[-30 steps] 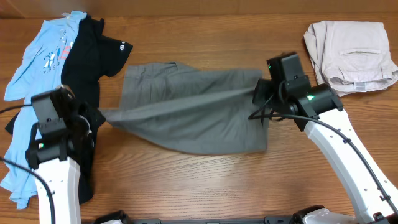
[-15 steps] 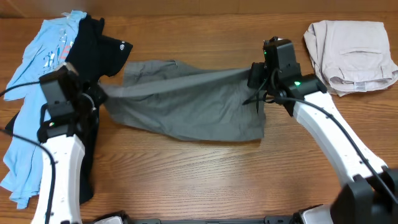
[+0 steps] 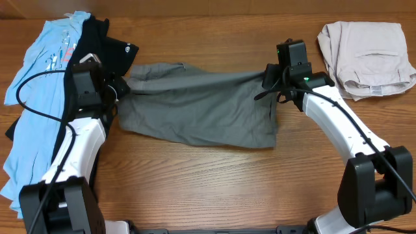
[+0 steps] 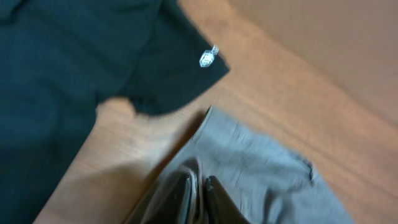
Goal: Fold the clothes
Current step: 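Release the folded edge and reposition both grippers at the fold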
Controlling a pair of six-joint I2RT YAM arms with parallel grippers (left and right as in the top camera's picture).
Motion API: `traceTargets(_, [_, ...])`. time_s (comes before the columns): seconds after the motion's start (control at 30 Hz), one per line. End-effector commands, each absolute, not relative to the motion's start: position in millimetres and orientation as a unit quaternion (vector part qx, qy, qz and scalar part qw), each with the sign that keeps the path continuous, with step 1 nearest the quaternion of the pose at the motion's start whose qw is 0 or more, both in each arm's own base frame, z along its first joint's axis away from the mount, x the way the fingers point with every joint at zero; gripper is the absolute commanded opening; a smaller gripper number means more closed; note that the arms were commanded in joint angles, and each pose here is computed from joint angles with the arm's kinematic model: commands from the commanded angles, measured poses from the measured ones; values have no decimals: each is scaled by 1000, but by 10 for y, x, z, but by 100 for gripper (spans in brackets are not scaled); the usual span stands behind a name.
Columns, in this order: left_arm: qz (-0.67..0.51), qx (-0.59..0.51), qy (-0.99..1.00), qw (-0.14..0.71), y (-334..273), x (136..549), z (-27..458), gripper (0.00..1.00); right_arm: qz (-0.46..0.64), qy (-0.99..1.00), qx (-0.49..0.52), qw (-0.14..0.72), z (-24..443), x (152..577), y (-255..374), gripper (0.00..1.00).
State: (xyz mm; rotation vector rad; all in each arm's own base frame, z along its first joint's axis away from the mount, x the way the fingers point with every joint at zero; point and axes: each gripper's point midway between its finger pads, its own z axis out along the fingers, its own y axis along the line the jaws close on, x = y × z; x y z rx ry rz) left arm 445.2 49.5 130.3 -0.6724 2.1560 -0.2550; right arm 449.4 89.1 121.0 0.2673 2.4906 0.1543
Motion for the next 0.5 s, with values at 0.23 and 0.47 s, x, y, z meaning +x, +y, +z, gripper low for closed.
traceTargets(0.23, [-101, -249, 833, 485, 547, 4712, 1596, 100, 44, 931, 134, 335, 1289, 4685, 599, 100])
traceTargets(0.47, [-154, -157, 861, 458, 205, 4624, 1635, 100, 88, 948, 82, 295, 1437, 4451, 795, 100])
